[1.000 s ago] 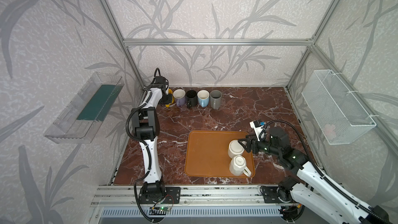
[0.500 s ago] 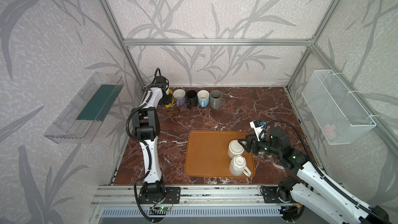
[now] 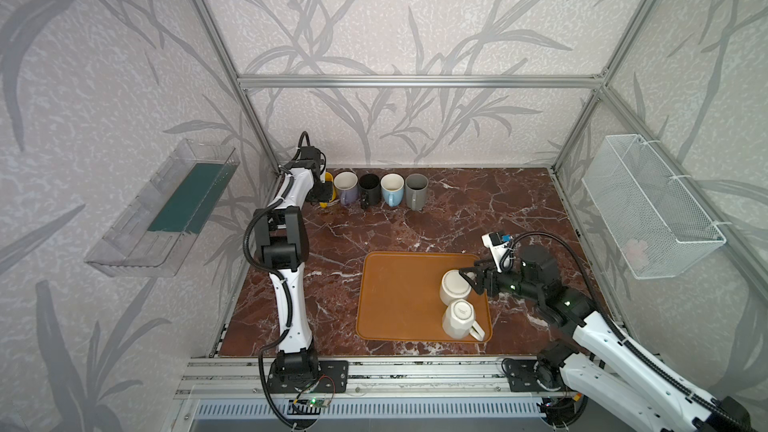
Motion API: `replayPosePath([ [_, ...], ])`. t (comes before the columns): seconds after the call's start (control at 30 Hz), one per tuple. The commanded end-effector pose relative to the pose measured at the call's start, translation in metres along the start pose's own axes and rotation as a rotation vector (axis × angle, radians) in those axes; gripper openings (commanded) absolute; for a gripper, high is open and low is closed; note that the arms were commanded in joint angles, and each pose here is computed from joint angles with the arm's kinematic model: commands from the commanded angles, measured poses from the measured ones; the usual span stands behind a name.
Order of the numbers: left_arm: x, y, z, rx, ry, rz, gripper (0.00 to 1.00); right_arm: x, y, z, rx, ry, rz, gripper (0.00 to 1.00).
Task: Turn the mug right side up
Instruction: 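Lower the yellow mug beside the lavender mug and open the left gripper, then raise the left gripper away while the right gripper moves over the white mugs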
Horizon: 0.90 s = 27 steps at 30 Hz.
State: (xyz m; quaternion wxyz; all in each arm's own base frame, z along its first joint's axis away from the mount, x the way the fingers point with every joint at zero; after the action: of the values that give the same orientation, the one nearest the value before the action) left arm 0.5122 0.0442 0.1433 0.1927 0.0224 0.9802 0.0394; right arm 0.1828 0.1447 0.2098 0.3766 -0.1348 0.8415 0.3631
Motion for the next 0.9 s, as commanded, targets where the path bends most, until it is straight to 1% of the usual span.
replayPosePath([
  [0.0, -0.003, -0.001, -0.008, -0.005, -0.001, 0.007, 0.48, -0.008, 0.006, -0.005, -0.014, -0.023, -0.018, 0.70],
  [0.1, -0.006, 0.001, -0.016, -0.027, -0.040, -0.004, 0.60, -0.007, 0.006, -0.005, -0.016, -0.010, -0.021, 0.70],
  [0.27, -0.011, 0.005, -0.032, -0.056, -0.076, -0.021, 0.69, -0.004, 0.004, -0.003, -0.011, 0.022, -0.019, 0.71],
  [0.57, -0.015, 0.007, -0.059, -0.064, -0.122, -0.039, 0.79, -0.003, 0.004, -0.004, -0.001, 0.029, -0.026, 0.72],
  [0.87, -0.010, 0.004, -0.089, -0.030, -0.183, -0.106, 0.83, 0.000, 0.003, -0.011, 0.030, 0.057, -0.039, 0.77],
])
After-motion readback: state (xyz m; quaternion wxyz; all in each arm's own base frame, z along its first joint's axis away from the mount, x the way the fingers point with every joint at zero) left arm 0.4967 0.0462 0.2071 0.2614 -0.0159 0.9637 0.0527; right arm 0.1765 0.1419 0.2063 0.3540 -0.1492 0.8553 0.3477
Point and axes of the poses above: each gripper's point midway between its finger pads, its own z axis out along the fingers, its own y axis along the line the jaws close on, x = y × z, the point moved 7 cm from there along -z, back along the fingers, and after that the axes turned 4 degrees about z, right-handed, at the moved point
